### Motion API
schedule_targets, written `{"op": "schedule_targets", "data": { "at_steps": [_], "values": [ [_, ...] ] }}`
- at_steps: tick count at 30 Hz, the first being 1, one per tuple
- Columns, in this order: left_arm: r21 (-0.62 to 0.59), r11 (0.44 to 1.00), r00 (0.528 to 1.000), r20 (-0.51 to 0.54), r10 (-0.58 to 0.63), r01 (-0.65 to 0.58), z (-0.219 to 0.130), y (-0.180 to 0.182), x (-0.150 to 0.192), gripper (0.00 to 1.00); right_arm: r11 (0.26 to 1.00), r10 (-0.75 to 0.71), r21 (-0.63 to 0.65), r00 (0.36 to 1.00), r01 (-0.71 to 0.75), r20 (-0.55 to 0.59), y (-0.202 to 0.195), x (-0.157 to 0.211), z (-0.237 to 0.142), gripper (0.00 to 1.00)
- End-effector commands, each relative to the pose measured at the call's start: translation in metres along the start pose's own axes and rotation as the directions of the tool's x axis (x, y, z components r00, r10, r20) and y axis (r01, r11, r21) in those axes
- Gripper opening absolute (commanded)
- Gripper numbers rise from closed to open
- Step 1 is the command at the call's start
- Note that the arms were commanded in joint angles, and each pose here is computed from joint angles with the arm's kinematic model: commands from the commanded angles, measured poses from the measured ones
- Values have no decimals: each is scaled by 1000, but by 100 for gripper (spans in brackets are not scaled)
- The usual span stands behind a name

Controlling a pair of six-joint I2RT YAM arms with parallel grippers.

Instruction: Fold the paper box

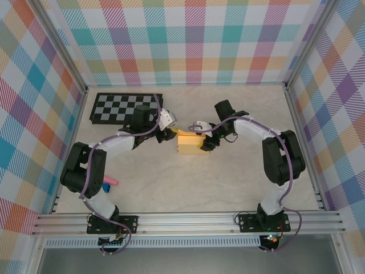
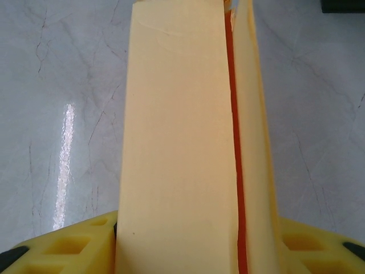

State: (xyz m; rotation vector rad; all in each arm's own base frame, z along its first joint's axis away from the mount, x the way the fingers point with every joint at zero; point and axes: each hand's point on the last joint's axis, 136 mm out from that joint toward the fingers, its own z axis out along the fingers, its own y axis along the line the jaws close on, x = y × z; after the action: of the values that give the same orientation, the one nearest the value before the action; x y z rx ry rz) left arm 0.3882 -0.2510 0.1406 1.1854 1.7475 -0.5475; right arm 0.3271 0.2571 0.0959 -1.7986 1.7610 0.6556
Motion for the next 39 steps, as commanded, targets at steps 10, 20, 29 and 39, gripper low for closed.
{"op": "schedule_targets", "data": {
  "at_steps": [10,20,29,39],
  "values": [
    [84,992,995,55,87,-92,1,-44,-7,42,999,0,-36,999,1,38,1,-6,1,53],
    [94,966,970,26,240,-242,12,-69,1,40,998,44,-48,999,-42,29,0,-2,5,52],
    [123,963,970,26,240,-241,10,-78,5,41,996,70,-61,997,-68,35,-3,-4,8,52],
    [189,964,982,13,190,-189,8,-86,1,43,993,89,-81,995,-86,41,-2,-5,10,52]
  ]
}}
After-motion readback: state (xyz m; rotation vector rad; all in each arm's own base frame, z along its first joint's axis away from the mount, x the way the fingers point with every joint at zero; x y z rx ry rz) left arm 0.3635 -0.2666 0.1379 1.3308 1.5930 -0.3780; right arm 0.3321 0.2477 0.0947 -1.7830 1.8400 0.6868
